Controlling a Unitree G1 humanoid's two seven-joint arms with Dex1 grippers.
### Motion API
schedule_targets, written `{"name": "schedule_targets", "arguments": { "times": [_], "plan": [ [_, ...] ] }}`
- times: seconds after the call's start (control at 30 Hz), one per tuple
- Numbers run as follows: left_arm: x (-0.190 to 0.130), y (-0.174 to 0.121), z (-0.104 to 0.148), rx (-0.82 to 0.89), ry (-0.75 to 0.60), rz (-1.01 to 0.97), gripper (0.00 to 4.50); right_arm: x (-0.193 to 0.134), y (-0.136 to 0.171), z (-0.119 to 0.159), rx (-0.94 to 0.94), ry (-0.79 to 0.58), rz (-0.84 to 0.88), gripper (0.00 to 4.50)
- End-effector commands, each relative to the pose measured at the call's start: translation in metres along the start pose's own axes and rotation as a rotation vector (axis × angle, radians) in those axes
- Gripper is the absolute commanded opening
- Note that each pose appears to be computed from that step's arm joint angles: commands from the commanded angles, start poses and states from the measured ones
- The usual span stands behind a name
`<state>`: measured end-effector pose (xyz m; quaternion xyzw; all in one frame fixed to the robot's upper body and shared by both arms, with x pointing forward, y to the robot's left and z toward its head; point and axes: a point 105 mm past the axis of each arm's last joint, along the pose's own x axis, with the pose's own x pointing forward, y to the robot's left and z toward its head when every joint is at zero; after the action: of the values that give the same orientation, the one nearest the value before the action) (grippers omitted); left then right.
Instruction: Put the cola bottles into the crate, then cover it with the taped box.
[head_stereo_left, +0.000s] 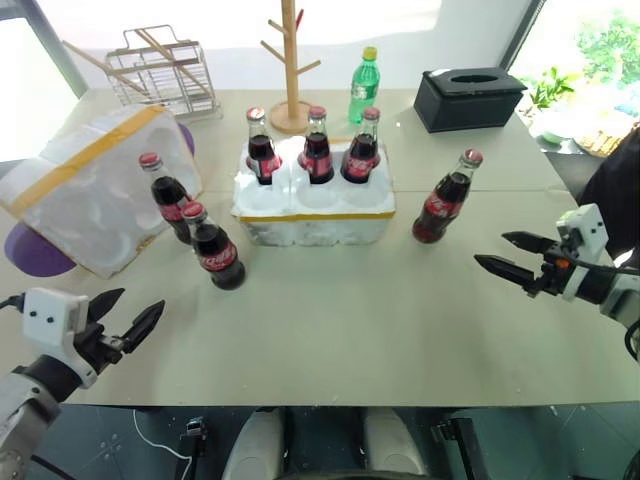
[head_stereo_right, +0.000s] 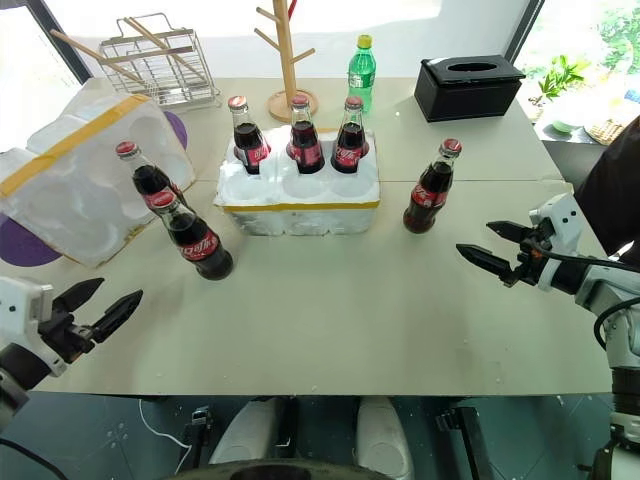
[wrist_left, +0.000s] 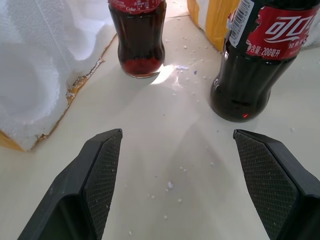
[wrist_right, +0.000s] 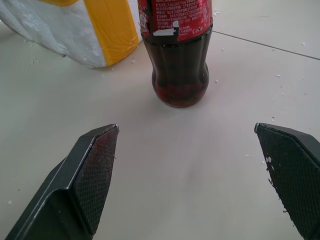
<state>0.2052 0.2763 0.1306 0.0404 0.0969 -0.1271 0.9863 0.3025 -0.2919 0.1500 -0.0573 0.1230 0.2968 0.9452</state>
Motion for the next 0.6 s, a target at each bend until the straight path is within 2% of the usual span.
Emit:
{"name": "schedule_targets", "arguments": {
  "times": [0.03,0.6],
  "plan": [
    [-0.0006,-0.0060,0.0074,0.026,-0.023,-0.017,3.72,0.0000,-0.0012,0.0141,-0.024,-0.051,-0.012,4.50],
    [0.0016,-0.0004,0.0085,0.031,-0.022,0.008,3.72,0.0010,0.0048,0.0111,-0.028,-0.051,-0.001,4.50]
  ]
}}
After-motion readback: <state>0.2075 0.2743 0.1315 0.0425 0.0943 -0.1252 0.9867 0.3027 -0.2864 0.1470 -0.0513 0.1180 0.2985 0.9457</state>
